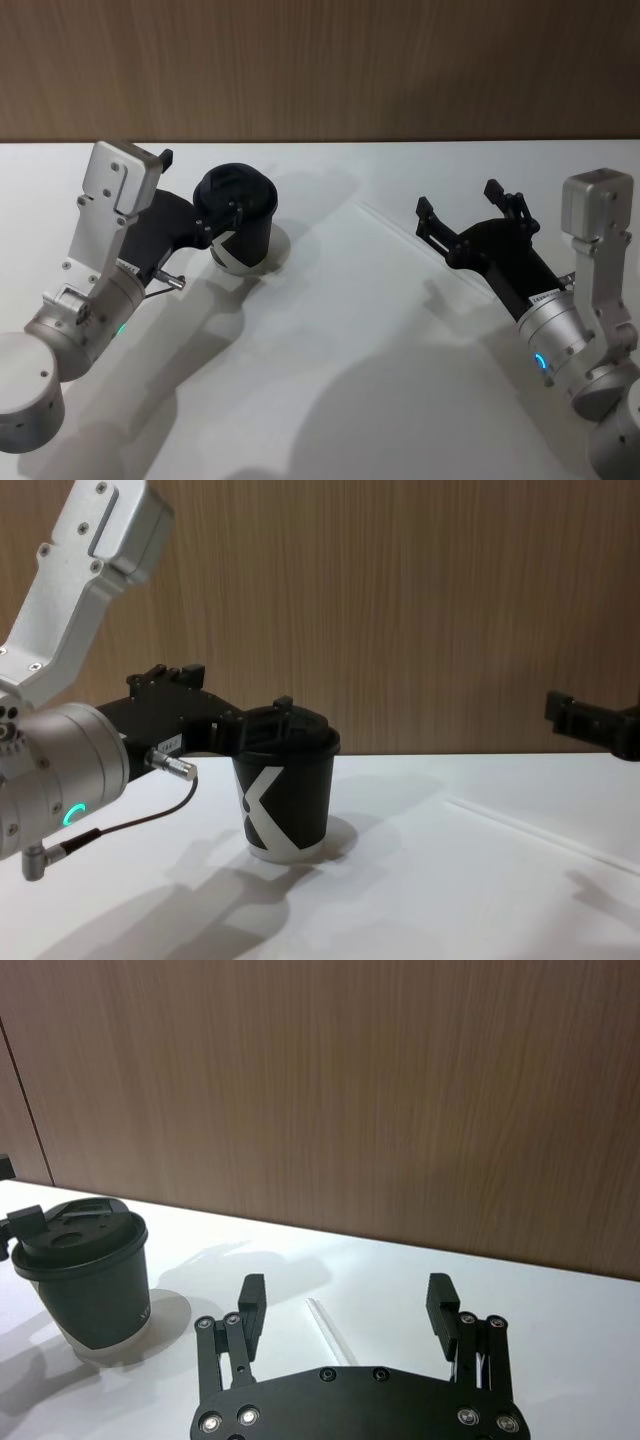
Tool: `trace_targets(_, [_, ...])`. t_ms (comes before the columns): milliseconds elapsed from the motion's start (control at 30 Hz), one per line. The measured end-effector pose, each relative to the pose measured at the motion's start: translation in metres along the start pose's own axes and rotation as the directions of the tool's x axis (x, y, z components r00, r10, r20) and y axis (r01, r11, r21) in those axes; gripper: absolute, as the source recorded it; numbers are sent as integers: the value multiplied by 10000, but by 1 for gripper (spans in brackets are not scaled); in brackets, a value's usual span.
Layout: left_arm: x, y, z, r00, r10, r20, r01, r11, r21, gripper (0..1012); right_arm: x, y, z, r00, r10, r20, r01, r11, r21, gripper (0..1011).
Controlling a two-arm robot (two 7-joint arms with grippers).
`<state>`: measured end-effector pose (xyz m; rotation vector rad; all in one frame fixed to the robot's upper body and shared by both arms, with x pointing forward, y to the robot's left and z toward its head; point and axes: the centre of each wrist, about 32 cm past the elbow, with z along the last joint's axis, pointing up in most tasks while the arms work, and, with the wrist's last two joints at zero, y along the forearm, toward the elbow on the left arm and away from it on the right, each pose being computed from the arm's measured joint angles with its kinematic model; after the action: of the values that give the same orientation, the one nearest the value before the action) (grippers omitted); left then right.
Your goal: Pick up the straw with one hand, pass it to the other hand, and insert it into the cup.
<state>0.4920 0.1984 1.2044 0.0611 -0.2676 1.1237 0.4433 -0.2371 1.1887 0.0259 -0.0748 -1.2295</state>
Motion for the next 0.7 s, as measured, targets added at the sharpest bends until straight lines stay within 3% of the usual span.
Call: trace_targets(700, [0,0,0,10000,0,0,0,10000,0,1002,0,0,0,10000,1,-1,-1,10000,1,1001])
